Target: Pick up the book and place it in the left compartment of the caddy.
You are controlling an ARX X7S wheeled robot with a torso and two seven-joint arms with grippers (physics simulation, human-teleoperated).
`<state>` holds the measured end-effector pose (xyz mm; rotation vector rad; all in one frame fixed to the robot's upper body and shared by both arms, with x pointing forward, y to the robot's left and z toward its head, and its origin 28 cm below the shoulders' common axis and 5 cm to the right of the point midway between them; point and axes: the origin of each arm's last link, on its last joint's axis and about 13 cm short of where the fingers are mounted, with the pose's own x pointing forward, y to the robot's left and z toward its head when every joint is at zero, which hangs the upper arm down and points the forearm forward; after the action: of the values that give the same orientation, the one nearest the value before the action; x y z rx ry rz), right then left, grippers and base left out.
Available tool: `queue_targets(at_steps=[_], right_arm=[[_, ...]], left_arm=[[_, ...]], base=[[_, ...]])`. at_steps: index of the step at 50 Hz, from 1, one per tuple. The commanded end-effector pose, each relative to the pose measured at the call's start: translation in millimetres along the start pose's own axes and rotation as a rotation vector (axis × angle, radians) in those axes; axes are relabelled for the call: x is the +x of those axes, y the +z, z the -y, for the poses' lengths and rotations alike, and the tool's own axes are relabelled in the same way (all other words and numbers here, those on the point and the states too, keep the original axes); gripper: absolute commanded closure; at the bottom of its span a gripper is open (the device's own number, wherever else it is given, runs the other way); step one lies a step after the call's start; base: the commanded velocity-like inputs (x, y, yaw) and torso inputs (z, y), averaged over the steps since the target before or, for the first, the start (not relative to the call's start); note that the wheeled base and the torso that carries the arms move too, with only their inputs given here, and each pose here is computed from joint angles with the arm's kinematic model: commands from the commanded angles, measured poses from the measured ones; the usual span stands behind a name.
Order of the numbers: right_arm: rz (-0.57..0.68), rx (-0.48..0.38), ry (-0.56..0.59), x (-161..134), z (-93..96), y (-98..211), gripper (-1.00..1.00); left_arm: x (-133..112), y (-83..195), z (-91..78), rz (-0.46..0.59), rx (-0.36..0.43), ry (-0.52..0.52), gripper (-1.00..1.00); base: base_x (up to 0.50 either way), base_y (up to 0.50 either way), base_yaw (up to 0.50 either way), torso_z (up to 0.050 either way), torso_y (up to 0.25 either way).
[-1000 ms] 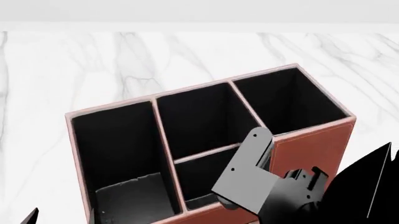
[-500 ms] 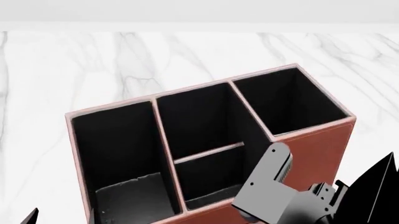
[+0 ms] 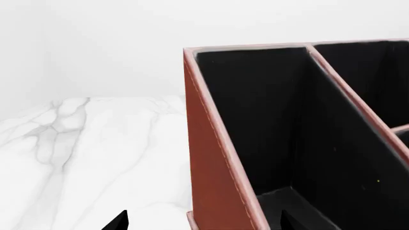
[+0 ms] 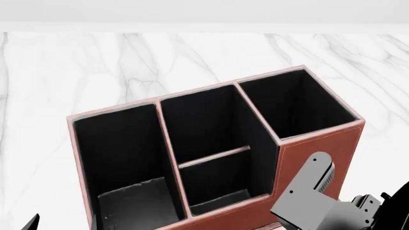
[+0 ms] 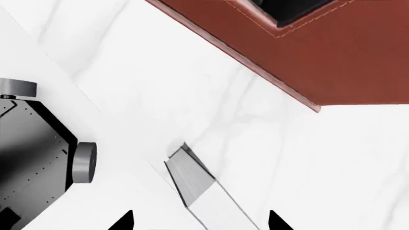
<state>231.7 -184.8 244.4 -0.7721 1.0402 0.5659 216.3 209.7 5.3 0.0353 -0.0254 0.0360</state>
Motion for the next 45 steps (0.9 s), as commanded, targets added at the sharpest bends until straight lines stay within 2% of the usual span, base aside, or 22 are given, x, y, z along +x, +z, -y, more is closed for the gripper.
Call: queue_targets(at_steps=[1, 17, 45], right_arm=[[-0.020, 0.042, -0.026, -1.8, 4.7, -8.4, -1.00], [-0.031, 0.110, -0.075, -6.0, 13.9, -18.2, -1.00], [-0.037, 0.125, -0.069, 9.8, 20.7, -18.5, -1.00]], left_arm=[[-0.2, -0.5, 0.0, -0.001, 0.001, -0.001, -1.00], [-0.4, -0.9, 0.5, -0.001, 0.002, -0.002, -1.00], [-0.9, 0.0, 0.6, 0.002, 0.002, -0.002, -1.00]], base=[[0.00, 0.00, 0.00, 0.000, 0.000], [0.00, 0.00, 0.00, 0.000, 0.000], [0.00, 0.00, 0.00, 0.000, 0.000]])
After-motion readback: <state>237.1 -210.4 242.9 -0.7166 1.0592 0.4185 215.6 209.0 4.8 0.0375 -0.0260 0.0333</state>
